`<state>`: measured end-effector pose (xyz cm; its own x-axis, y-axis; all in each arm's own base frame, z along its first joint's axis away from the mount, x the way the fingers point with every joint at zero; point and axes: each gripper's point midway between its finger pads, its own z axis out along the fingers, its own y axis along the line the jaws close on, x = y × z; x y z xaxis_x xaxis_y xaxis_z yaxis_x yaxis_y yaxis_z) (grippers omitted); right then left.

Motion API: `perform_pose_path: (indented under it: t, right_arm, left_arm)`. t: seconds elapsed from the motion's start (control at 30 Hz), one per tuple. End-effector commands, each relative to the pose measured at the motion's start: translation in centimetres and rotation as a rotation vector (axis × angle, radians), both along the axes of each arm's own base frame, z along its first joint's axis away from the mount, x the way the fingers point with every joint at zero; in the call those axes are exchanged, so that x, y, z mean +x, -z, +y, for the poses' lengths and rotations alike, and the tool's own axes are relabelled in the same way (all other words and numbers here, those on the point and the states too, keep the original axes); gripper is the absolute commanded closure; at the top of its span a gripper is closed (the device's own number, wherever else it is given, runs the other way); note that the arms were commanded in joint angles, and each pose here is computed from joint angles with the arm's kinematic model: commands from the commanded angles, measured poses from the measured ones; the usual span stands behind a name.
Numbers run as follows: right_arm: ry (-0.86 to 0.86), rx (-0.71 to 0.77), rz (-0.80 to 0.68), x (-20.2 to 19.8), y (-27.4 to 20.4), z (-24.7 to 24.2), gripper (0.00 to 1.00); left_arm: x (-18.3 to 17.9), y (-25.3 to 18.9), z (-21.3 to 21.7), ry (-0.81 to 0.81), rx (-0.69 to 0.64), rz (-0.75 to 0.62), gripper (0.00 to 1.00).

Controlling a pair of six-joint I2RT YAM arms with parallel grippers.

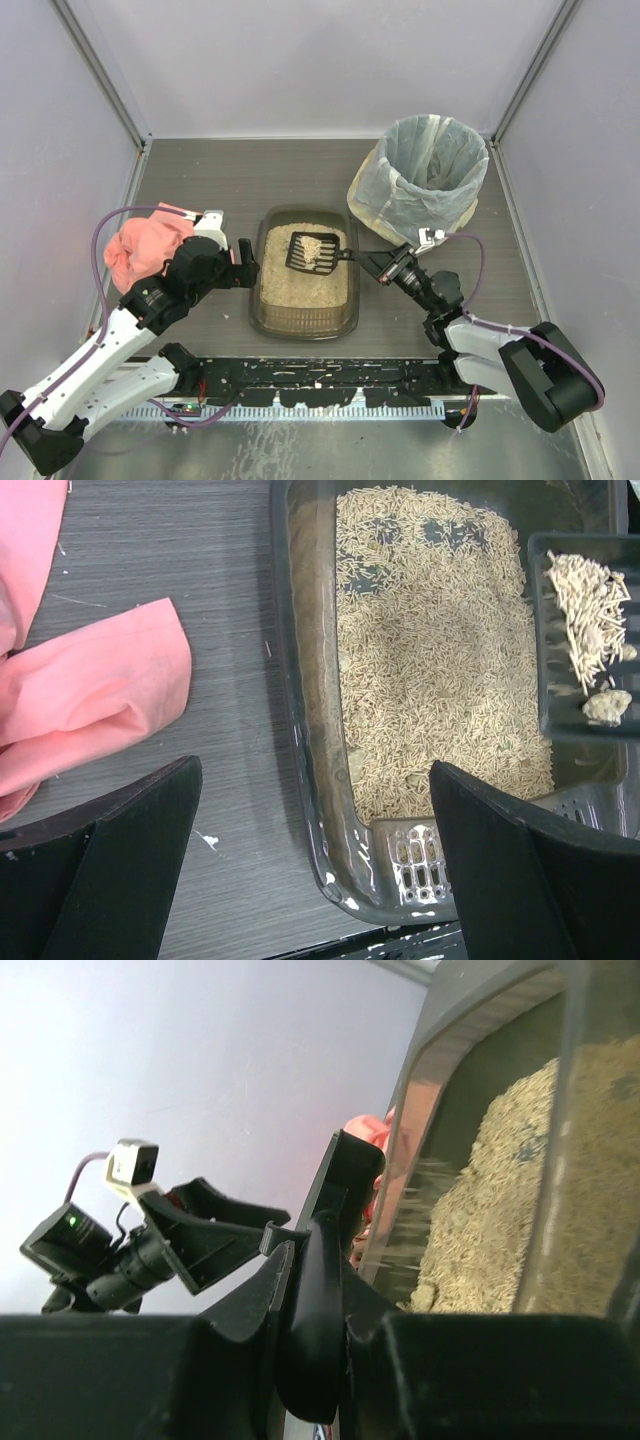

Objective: Clean the litter box

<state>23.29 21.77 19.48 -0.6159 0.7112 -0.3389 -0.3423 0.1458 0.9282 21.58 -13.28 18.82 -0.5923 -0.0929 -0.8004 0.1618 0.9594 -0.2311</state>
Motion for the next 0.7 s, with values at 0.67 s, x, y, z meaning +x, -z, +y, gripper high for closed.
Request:
perform_pose_path:
  t: [0.67]
  right_arm:
    - [-0.086,0.014,-0.206,-1.1,-5.4,1.4,0.99]
  left_arm:
    - [0.6,-1.4,0.1,-0.021,-0.025,-0.047,0.02]
